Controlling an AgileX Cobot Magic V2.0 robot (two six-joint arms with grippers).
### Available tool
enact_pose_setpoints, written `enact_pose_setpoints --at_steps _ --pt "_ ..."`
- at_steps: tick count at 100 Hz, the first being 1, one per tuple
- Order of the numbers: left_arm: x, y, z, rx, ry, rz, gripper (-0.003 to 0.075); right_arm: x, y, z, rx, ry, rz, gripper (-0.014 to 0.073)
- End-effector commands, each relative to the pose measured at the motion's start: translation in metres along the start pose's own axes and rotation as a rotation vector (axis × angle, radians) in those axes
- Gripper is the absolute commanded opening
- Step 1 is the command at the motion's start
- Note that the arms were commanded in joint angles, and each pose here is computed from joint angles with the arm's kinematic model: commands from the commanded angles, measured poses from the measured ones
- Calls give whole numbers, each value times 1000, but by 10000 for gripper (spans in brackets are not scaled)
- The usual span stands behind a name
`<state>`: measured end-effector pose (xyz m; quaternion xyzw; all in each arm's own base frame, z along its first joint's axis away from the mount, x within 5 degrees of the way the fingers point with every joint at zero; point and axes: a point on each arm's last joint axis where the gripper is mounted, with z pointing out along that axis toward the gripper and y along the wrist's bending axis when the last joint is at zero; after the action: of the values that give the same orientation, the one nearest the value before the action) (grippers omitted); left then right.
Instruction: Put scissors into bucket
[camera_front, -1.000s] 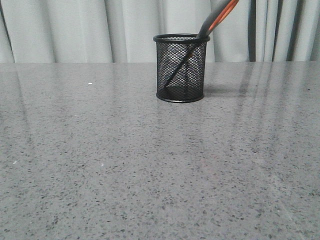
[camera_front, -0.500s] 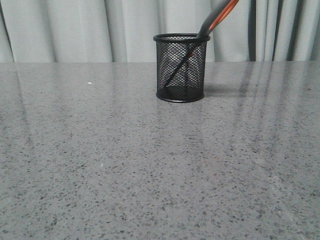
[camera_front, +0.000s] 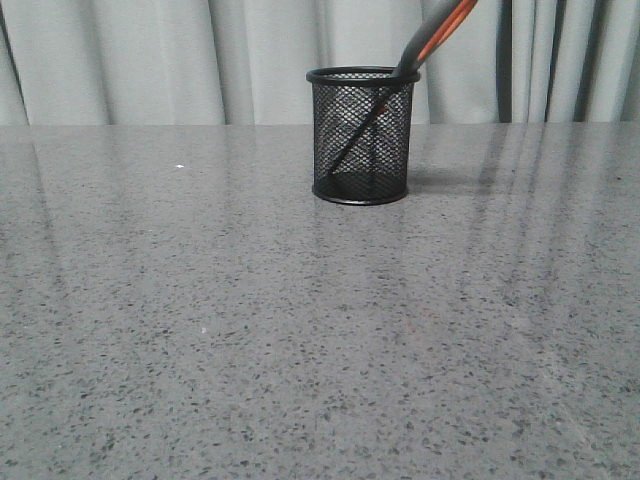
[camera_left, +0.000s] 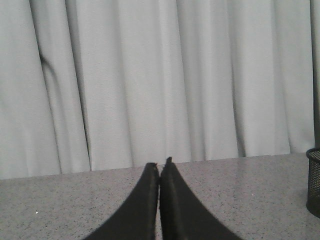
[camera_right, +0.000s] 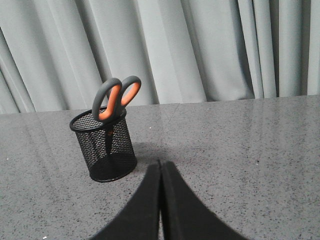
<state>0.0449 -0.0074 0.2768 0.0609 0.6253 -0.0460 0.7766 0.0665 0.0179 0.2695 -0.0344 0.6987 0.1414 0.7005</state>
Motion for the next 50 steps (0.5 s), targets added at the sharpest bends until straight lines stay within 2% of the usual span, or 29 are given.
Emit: enact_pose_setpoints --at_steps 1,18,24,36,50 --pt "-14 2 0 -18 -89 -14 -21 -16 -1 -1 27 -101 -12 -65" --pt "-14 2 0 -18 -89 -14 -21 -16 -1 -1 27 -101 -12 -65" --pt "-10 2 1 -18 -77 24 -21 -16 -1 -1 27 -101 -12 -65" --pt "12 1 3 -13 -10 58 -21 -16 -1 -1 27 -101 -12 -65" --pt "44 0 3 -9 84 8 -21 -16 -1 -1 27 -101 -12 -65"
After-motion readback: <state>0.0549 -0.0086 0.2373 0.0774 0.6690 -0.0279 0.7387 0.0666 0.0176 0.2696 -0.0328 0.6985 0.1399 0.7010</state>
